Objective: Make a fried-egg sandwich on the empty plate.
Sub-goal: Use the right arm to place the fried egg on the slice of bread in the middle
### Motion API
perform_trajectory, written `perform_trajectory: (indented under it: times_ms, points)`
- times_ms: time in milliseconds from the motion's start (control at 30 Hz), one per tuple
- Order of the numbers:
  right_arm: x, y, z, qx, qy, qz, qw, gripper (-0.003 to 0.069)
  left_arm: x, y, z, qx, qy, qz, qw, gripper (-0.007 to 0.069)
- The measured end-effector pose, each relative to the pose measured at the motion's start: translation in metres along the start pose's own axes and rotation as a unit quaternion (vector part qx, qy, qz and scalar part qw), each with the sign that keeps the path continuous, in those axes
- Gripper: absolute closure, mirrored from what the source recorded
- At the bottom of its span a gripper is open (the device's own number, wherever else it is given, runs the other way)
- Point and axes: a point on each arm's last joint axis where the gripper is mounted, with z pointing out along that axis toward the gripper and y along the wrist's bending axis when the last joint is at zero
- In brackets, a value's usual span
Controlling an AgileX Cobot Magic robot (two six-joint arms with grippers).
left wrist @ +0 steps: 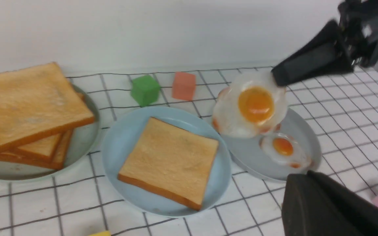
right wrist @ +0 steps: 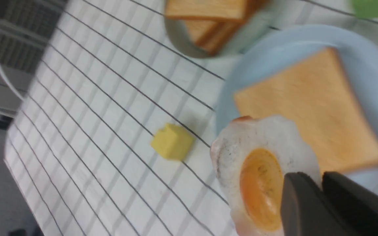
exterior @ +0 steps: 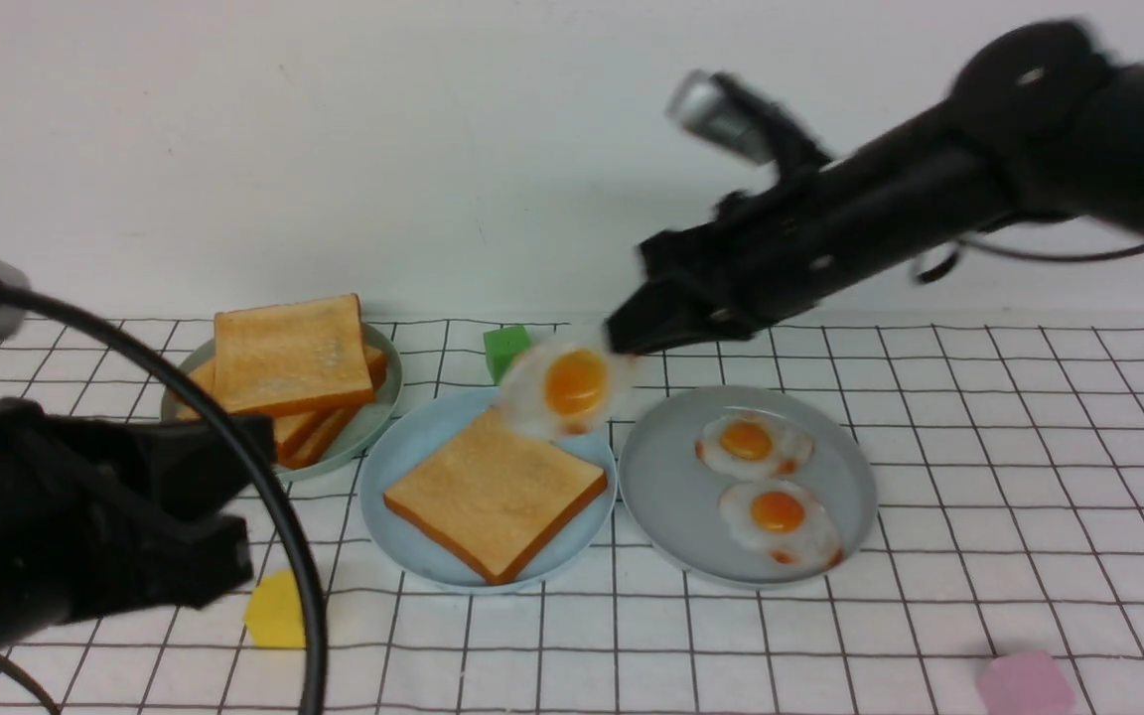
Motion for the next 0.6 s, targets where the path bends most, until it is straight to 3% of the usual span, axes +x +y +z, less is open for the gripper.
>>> perform_trajectory:
  times_ms: [400, 467, 567, 600]
  points:
    - [0.022, -0.057, 0.088, 0.006, -0.020, 0.120, 0.993, 0.0578, 0.000, 0.001, 0.000, -0.004, -0.001, 0.001, 1.000, 0.0635]
    - [0.024, -0.062, 0.094, 0.009, -0.028, 0.120, 0.992, 0.0551, 0.000, 0.001, 0.000, -0.004, -0.001, 0.001, 1.000, 0.0635]
    - [0.025, -0.065, 0.098, 0.008, -0.031, 0.121, 0.992, 0.0421, 0.000, 0.001, 0.000, -0.004, -0.001, 0.001, 1.000, 0.0635]
    - [0.025, -0.065, 0.098, 0.008, -0.031, 0.121, 0.992, 0.0411, 0.000, 0.001, 0.000, -0.004, -0.001, 0.001, 1.000, 0.0635]
